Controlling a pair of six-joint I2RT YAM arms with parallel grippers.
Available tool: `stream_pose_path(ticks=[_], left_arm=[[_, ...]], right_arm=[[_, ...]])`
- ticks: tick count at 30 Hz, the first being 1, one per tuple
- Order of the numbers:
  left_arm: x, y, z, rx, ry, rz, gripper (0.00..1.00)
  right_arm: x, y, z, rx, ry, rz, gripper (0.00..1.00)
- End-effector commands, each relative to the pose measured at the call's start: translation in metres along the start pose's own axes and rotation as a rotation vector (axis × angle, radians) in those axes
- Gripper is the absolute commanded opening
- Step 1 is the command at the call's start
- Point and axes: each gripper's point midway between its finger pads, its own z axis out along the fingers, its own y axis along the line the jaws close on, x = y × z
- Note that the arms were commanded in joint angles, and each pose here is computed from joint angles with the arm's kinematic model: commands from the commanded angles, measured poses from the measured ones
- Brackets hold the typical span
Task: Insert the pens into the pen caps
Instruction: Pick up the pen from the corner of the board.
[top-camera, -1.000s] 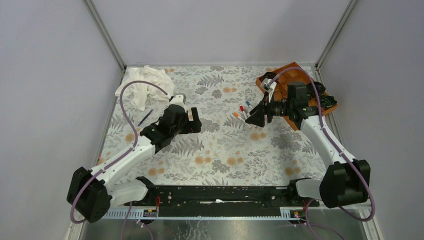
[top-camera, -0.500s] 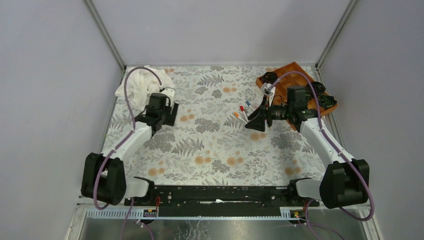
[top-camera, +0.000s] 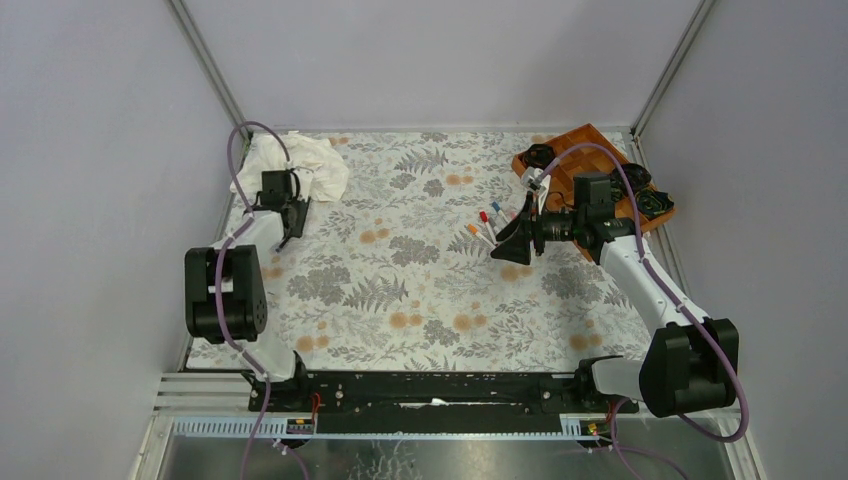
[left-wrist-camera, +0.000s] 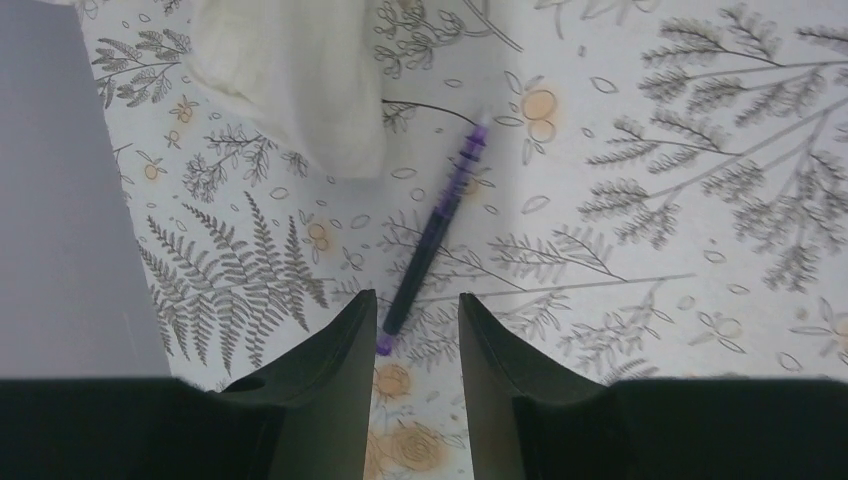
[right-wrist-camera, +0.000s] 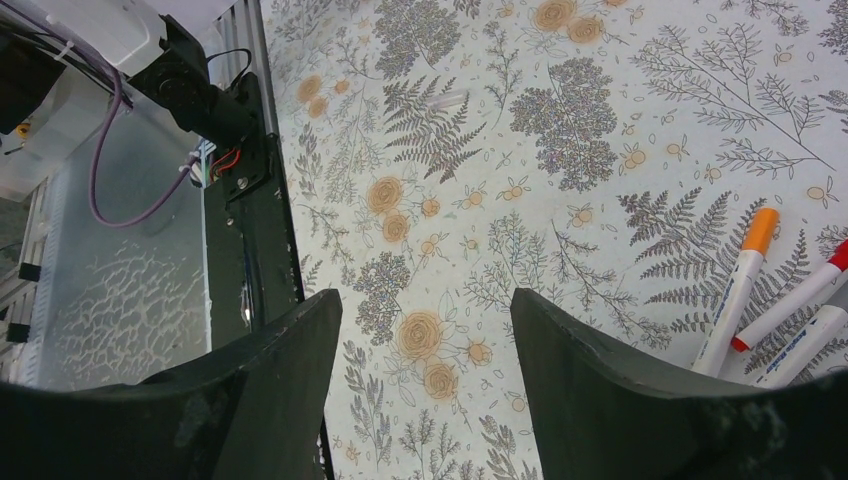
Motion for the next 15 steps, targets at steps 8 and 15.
stream_pose_path(ticks=[8,15], left_arm=[[-0.001,0.003,0.037,0.157,0.029,0.018,0.38],[0.006,0.002,0.046,0.197,0.074,0.004,0.38]], right_arm=[[-0.011,0.001,-0.003,-0.012,-0.017,-0.028,0.73],[-0.012,0.001,-0.004,-0.013,-0.022,-0.024,0.73]])
